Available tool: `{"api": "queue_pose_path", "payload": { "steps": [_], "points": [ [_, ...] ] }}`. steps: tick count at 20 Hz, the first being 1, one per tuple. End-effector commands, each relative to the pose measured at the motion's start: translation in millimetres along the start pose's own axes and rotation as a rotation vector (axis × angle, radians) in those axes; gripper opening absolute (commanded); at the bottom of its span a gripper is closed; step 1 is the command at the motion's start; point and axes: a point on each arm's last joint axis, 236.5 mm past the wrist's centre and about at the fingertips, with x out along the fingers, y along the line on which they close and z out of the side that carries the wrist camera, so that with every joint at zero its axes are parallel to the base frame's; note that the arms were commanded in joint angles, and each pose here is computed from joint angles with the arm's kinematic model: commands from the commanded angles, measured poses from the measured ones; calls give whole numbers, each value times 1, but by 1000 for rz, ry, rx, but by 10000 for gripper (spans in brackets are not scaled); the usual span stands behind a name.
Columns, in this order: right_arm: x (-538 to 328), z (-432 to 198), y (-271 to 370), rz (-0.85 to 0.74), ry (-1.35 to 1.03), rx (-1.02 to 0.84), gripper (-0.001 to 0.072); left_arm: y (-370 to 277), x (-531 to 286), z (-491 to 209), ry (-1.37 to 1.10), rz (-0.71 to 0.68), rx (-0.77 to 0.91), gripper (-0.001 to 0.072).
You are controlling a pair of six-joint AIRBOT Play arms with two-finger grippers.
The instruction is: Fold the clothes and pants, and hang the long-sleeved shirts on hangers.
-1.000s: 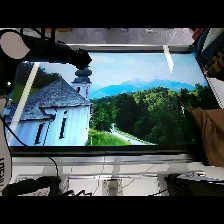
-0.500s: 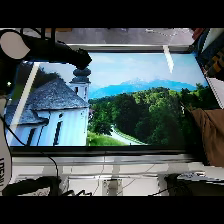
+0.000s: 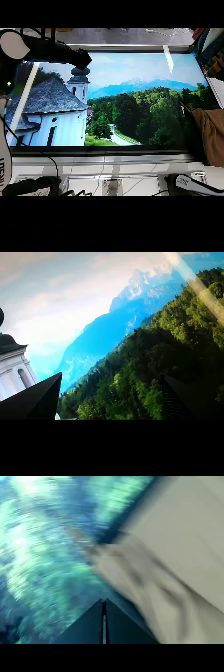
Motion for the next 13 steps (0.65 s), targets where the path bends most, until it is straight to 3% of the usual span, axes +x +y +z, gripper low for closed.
{"api": "queue_pose_path", "payload": {
  "steps": [1,4,8,13],
  "points": [
    [-33,-16,87,114,-70,-280,34,0,0,0,0,0,0,699],
    [-50,-44,134,171,-72,-529,34,0,0,0,0,0,0,699],
    [-52,-54,168,183,-114,-716,34,0,0,0,0,0,0,699],
    [-34,-76,193,224,-62,-780,35,0,0,0,0,0,0,699]
  ]
}}
